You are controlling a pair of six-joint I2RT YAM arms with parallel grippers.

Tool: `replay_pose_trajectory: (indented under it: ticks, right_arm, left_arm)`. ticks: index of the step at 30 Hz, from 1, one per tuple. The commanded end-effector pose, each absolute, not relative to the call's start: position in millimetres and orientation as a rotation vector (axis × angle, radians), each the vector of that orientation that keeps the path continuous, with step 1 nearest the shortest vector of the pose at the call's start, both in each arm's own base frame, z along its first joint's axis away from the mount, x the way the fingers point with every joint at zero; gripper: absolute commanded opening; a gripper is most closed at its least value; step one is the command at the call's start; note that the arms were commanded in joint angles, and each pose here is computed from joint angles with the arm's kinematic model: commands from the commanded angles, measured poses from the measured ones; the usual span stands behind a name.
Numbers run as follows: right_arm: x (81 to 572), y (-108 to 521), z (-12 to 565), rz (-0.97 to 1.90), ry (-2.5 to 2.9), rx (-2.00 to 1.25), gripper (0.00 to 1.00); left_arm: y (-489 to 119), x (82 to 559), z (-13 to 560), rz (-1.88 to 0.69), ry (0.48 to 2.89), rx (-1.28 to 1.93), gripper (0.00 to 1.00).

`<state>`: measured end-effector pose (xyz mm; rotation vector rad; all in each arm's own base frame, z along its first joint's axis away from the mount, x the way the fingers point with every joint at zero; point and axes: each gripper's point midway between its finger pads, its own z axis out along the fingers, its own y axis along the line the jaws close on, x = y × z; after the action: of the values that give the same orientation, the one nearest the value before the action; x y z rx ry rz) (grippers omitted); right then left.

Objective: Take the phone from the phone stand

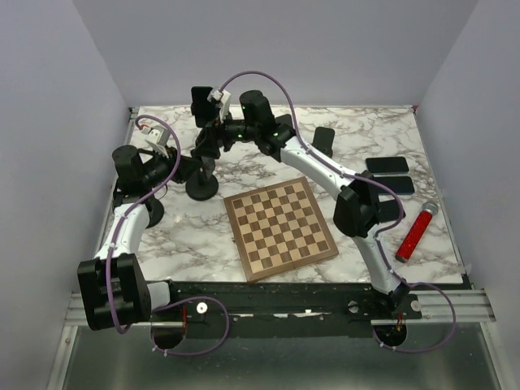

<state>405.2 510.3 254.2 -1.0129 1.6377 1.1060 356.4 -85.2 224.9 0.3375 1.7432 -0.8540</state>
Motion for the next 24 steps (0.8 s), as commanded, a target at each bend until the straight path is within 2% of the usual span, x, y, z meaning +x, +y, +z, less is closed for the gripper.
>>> replay_pose_trajectory:
  ticks: [1,12,15,24]
  right_arm:
    - [495,450,233,0.868,1.633,-0.976,0.01]
    - [480,460,245,0.994,1.656,-0.925,0.01]
    - [464,468,253,1.013,1.698,-0.854,0.01]
    - [397,487,311,1.339,1.680,-0.764,0.01]
  left_arm:
    - [-87,341,224,-0.951,1.750,0.357,0.00]
    - [-76,353,216,-0.885,1.802,0.273,0.00]
    - [-65,364,209,-0.828,1.846,0.191,0.00]
    - [-40,377,203,-0.638,1.853,0.045,0.00]
